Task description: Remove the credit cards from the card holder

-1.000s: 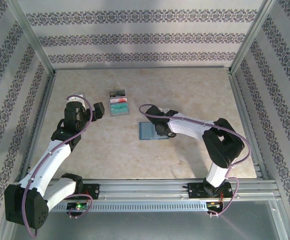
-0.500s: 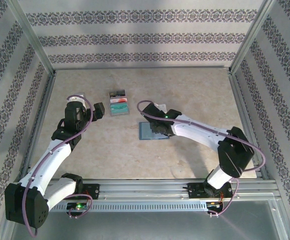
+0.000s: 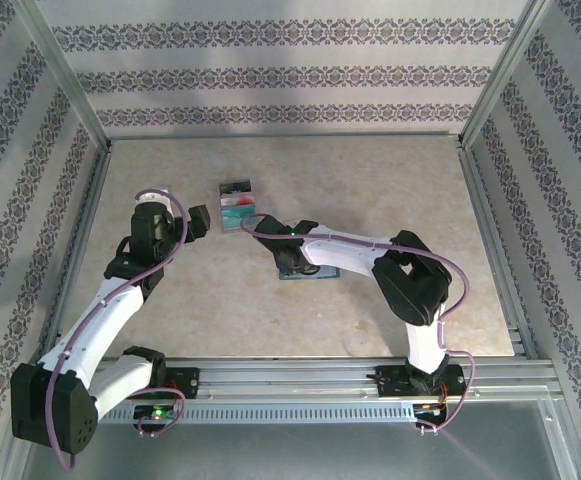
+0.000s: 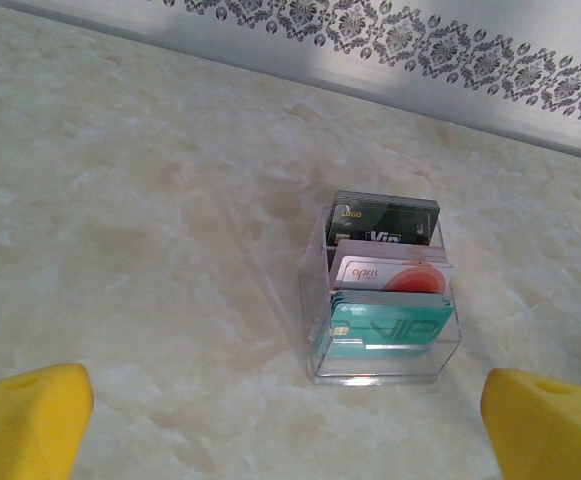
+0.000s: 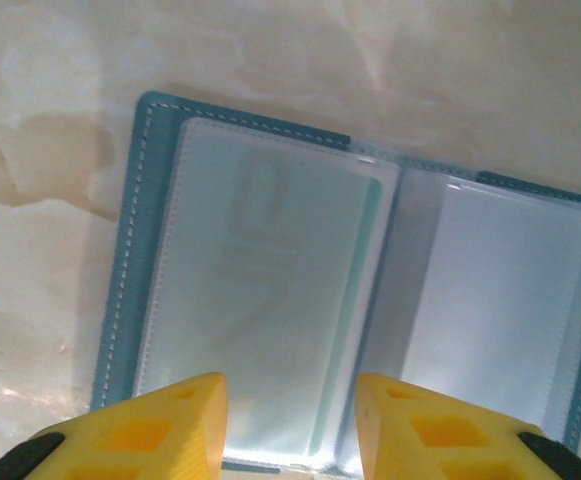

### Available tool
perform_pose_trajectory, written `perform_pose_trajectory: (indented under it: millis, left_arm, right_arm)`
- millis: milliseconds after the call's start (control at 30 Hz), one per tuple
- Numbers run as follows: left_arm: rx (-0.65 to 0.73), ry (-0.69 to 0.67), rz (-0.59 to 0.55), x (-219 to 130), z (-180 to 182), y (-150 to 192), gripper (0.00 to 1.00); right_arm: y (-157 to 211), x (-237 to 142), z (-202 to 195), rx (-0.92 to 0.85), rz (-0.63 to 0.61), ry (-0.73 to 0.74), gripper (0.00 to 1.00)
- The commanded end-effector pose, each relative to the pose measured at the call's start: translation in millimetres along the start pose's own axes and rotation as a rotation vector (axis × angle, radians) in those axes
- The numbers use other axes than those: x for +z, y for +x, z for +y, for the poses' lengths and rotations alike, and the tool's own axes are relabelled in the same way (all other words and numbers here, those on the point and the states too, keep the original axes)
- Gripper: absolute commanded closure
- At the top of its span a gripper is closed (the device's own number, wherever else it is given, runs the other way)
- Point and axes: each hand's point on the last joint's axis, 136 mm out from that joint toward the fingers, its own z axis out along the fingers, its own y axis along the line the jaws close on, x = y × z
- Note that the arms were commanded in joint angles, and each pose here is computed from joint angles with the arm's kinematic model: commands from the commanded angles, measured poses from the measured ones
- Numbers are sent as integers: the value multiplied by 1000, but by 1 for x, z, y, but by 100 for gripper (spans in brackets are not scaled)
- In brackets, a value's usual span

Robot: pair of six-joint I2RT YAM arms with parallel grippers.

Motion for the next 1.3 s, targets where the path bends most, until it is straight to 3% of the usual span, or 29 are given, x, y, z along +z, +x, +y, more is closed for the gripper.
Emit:
perform_pose_trajectory:
  millis: [0,300,833,1267]
  left_arm:
    - [1,0,-47,-1,0,-16,0]
    - [1,-2,-42,0,1,-14,0]
    - [5,-8,-54,-4,1,-19,0]
    - [13,-7,-55,-6,0,-20,0]
  right_arm:
    - [-2,4,11,-4,11,-35,58]
    - [8,20,14,2,54,-50,56]
    - [4,16,-16,42,29,5,76]
    - [-3,0,-48,79,-11,99,75]
